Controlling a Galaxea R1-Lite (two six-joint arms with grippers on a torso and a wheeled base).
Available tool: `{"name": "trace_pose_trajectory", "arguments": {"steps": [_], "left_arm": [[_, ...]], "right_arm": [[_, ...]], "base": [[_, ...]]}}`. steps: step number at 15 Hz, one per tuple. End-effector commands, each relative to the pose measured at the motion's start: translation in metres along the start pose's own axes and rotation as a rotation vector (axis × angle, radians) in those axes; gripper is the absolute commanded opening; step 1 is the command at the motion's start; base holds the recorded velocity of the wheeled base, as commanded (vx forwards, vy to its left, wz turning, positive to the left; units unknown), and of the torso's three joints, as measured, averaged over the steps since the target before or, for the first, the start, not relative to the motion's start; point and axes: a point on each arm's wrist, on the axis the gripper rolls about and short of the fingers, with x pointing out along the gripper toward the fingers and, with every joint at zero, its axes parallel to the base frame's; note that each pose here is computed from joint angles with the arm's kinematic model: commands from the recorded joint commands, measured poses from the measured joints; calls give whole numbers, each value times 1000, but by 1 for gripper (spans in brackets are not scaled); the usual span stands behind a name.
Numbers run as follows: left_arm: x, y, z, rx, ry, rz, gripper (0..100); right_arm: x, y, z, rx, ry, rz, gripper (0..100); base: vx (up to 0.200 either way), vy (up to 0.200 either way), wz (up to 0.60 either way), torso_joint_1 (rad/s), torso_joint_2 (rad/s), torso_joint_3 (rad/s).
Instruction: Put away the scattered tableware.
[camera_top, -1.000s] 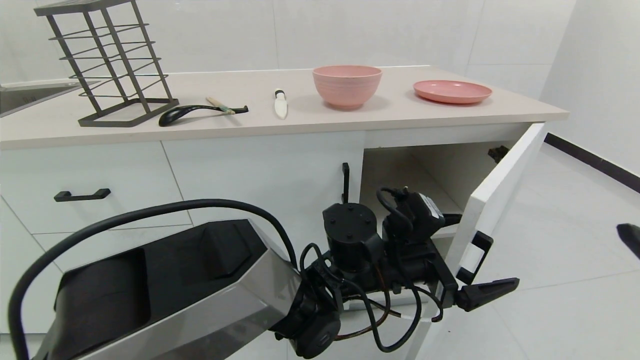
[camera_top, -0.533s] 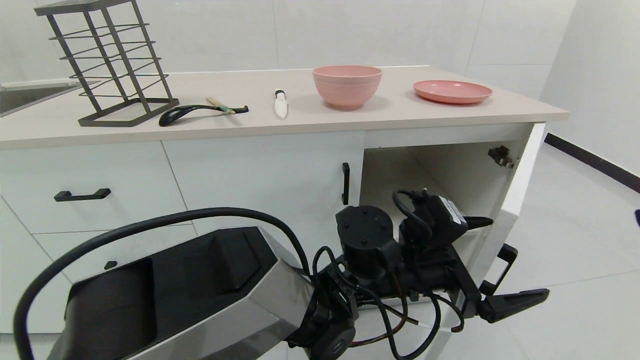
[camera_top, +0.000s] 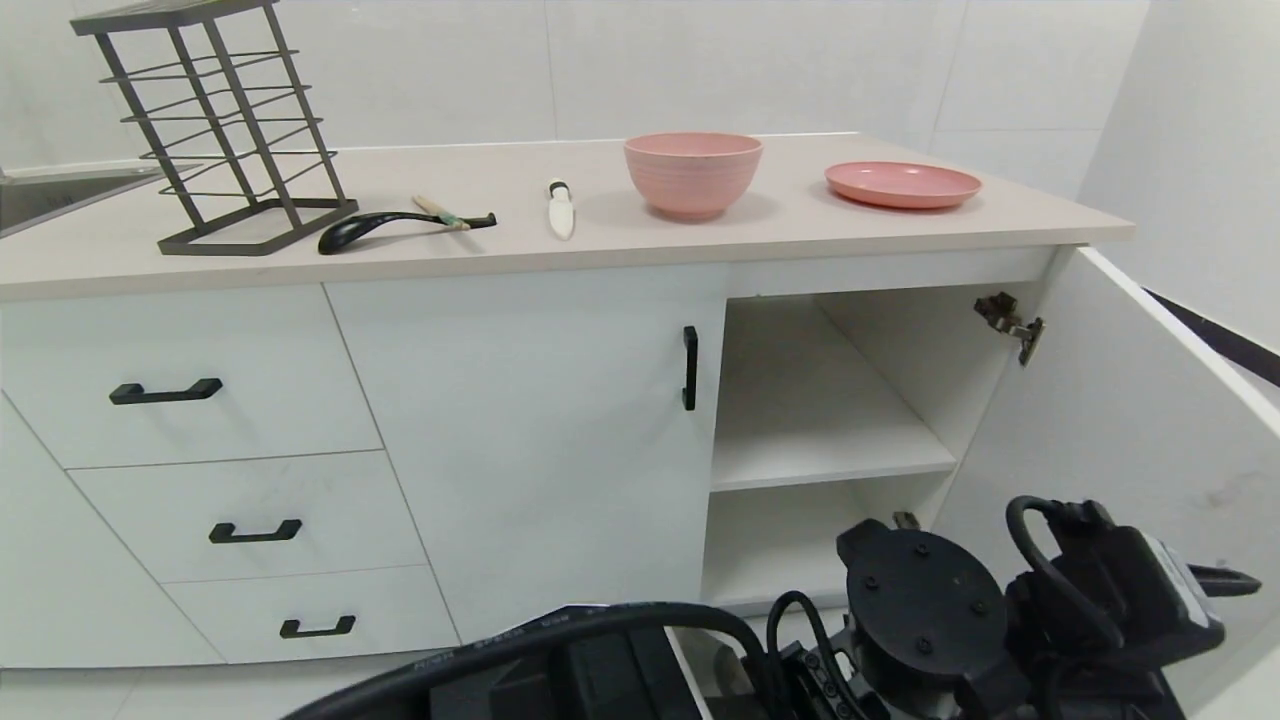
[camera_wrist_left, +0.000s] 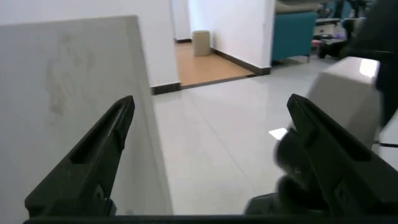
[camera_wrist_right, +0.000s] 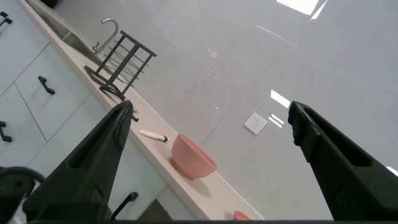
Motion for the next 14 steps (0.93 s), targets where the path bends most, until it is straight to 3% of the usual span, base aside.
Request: {"name": "trace_pose_trajectory", "arguments": {"steps": [1, 2, 3, 4, 5, 6, 7, 9, 11, 14], "left_arm": [[-13, 10, 0, -8, 15, 39, 100], [-22, 19, 5, 0, 15, 65, 100], [-46, 32, 22, 15, 18, 120, 100], [-81, 40, 53, 40, 16, 188, 100], [-100, 39, 73, 59, 9, 220, 100], [-133, 34, 104, 98, -5, 277, 100], [-150, 30, 120, 117, -14, 305, 100], [-214, -1, 168, 164, -14, 418, 100], [-251, -32, 185, 182, 3, 492, 100], [-295, -71, 194, 288, 42, 614, 100]], "right_arm": [[-1, 0, 7, -19, -19, -2, 100], [-2, 1, 8, -20, -20, -2, 100], [-4, 3, 9, -19, -19, -1, 100], [-9, 8, 8, -8, -9, 0, 100], [-11, 12, 6, 7, 4, 4, 100], [-19, 20, 5, 22, 19, 7, 100], [-23, 25, 5, 30, 24, 10, 100], [-39, 42, 8, 53, 43, 16, 100], [-59, 64, 7, 91, 80, 21, 100], [-79, 83, 25, 83, 75, 12, 100]], "base": [[0, 0, 0, 0, 0, 0], [0, 0, 0, 0, 0, 0], [0, 0, 0, 0, 0, 0], [0, 0, 0, 0, 0, 0], [0, 0, 0, 0, 0, 0], [0, 0, 0, 0, 0, 0], [0, 0, 0, 0, 0, 0], [0, 0, 0, 0, 0, 0], [0, 0, 0, 0, 0, 0], [0, 0, 0, 0, 0, 0]]}}
